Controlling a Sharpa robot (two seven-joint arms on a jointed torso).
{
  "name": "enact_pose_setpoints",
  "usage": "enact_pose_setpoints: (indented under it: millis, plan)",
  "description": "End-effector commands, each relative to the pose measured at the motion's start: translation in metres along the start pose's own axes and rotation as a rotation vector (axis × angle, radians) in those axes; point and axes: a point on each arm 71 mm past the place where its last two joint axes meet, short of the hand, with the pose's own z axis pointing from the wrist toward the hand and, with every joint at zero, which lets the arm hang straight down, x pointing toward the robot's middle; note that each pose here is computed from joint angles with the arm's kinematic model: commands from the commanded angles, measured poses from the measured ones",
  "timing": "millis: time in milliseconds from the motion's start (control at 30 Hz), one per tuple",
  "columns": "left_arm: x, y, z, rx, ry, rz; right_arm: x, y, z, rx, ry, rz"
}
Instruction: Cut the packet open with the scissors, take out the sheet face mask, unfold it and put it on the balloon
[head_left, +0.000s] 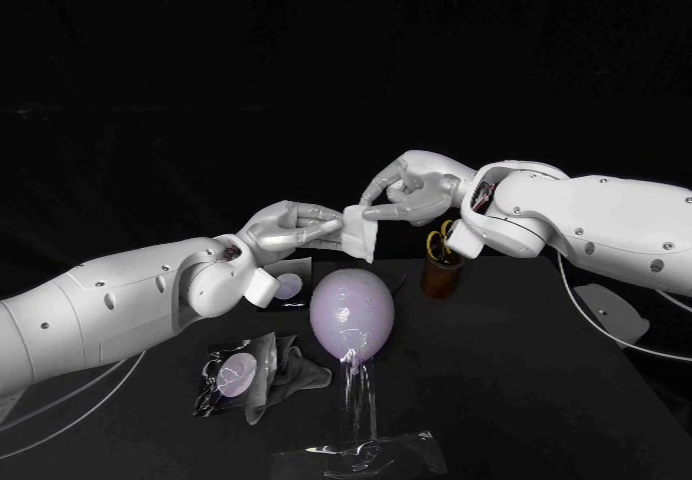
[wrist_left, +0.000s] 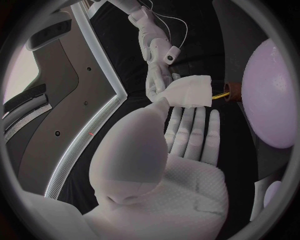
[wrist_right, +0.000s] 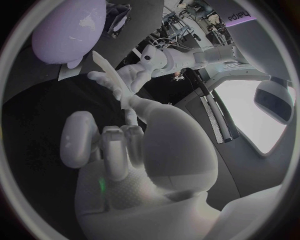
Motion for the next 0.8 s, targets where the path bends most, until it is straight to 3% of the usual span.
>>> enact_pose_setpoints:
  millis: [33, 800]
  plan:
    - [0.0026, -0.0008, 0.0015, 0.004, 0.012, 0.045, 0.0001, 0.0023, 0.0006, -0.017, 0.004, 0.002]
    - [0.0029, -0.0007, -0.0008, 0.003, 0.047, 0.031, -0.0028, 0.0003, 0.0028, -0.01, -0.01, -0.007]
